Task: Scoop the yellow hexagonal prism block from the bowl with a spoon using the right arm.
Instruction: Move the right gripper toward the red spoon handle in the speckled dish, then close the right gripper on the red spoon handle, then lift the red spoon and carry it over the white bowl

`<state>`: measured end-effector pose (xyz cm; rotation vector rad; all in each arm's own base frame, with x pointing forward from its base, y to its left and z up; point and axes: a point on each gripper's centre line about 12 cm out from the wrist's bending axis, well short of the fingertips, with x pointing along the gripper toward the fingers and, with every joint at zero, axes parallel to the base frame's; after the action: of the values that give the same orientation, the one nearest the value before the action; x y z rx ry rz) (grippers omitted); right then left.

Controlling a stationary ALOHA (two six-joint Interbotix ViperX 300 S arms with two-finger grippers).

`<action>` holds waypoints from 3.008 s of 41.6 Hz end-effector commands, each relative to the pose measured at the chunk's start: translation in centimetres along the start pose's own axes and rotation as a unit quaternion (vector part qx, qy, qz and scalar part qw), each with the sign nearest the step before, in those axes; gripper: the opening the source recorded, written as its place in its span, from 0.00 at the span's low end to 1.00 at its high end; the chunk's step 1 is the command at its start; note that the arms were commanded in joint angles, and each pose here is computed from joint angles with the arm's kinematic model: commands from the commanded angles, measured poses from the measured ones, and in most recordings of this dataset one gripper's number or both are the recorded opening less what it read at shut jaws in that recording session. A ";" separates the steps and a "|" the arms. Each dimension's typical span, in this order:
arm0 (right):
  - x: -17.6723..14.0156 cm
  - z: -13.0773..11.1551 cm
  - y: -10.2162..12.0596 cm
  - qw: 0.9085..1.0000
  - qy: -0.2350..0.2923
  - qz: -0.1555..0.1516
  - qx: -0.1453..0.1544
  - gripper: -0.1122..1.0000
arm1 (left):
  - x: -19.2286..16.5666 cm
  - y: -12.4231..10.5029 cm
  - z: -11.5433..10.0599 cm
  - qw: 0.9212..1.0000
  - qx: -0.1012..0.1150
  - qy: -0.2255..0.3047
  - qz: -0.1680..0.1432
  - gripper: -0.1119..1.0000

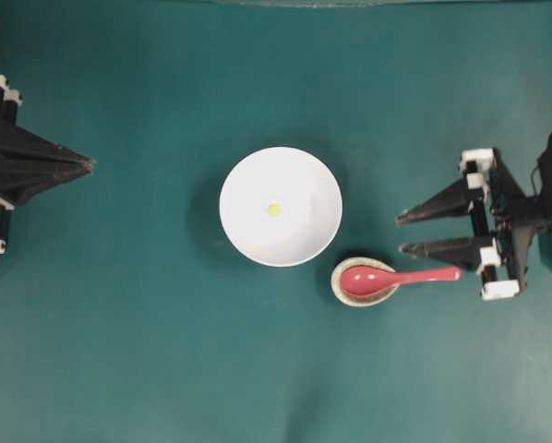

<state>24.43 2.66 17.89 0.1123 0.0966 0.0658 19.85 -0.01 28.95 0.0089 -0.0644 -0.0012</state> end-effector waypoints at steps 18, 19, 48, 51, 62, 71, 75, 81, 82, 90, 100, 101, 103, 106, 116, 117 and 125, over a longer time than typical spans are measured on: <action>0.7 -6.6 1.9 0.999 0.034 -0.028 0.021 0.53 | 0.3 0.0 0.1 1.000 0.002 0.004 -0.001 0.10; 0.6 -6.9 2.0 0.999 0.037 -0.028 0.021 0.53 | 0.3 0.0 0.1 1.000 0.002 0.005 -0.001 0.10; -0.9 -10.2 2.1 0.994 0.103 -0.032 0.022 0.53 | 0.3 0.0 -0.1 1.000 0.002 0.013 0.000 0.10; -1.0 -10.3 2.1 0.993 0.108 -0.032 0.023 0.53 | 0.3 0.0 -0.2 1.000 0.002 0.015 -0.001 0.10; -1.2 -10.6 2.5 0.992 0.120 -0.024 0.022 0.53 | 0.3 0.0 -0.2 1.000 0.002 0.016 -0.001 0.10; -1.2 -10.7 2.5 0.992 0.121 -0.024 0.022 0.53 | 0.2 0.0 -0.2 1.000 0.002 0.015 -0.001 0.10; -1.2 -10.7 2.5 0.992 0.121 -0.023 0.021 0.53 | 0.2 0.0 -0.2 1.000 0.003 0.015 -0.001 0.10; -1.1 -10.6 2.5 0.992 0.120 -0.024 0.022 0.49 | 0.3 0.0 -0.2 1.000 0.002 0.016 -0.001 0.10; -1.1 -10.6 2.5 0.992 0.119 -0.023 0.022 0.47 | 0.2 0.0 -0.2 1.000 0.003 0.015 -0.001 0.10; -1.0 -10.3 2.6 0.993 0.112 -0.022 0.024 0.31 | 0.2 0.0 -0.1 1.000 0.003 0.015 0.000 0.10; -0.8 -8.0 3.1 0.997 0.072 -0.011 0.040 0.31 | 0.3 0.0 -0.1 1.000 0.003 0.014 -0.001 0.10; -0.8 -7.7 3.1 0.997 0.068 -0.009 0.042 0.31 | 0.3 0.0 -0.1 1.000 0.003 0.014 -0.001 0.10; -0.9 -7.0 3.2 0.997 0.058 -0.008 0.049 0.31 | 0.2 0.0 -0.1 1.000 0.003 0.015 0.000 0.10; -1.0 -6.1 3.2 0.997 0.047 -0.006 0.061 0.31 | 0.3 0.0 -0.1 1.000 0.003 0.013 -0.001 0.10; -0.8 -2.7 2.4 0.995 0.049 -0.018 0.090 0.31 | 0.2 0.0 0.1 1.000 0.004 0.009 -0.001 0.10; -0.7 -2.4 2.3 0.994 0.052 -0.019 0.089 0.31 | 0.2 0.0 0.1 1.000 0.004 0.009 -0.001 0.10; 0.7 0.7 0.9 0.990 0.104 -0.039 0.086 0.31 | 0.2 0.0 0.1 1.000 0.006 0.008 -0.001 0.10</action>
<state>24.10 4.08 16.88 0.2628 0.3016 -0.0006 19.88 -0.03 28.48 0.0181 -0.0292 -0.0024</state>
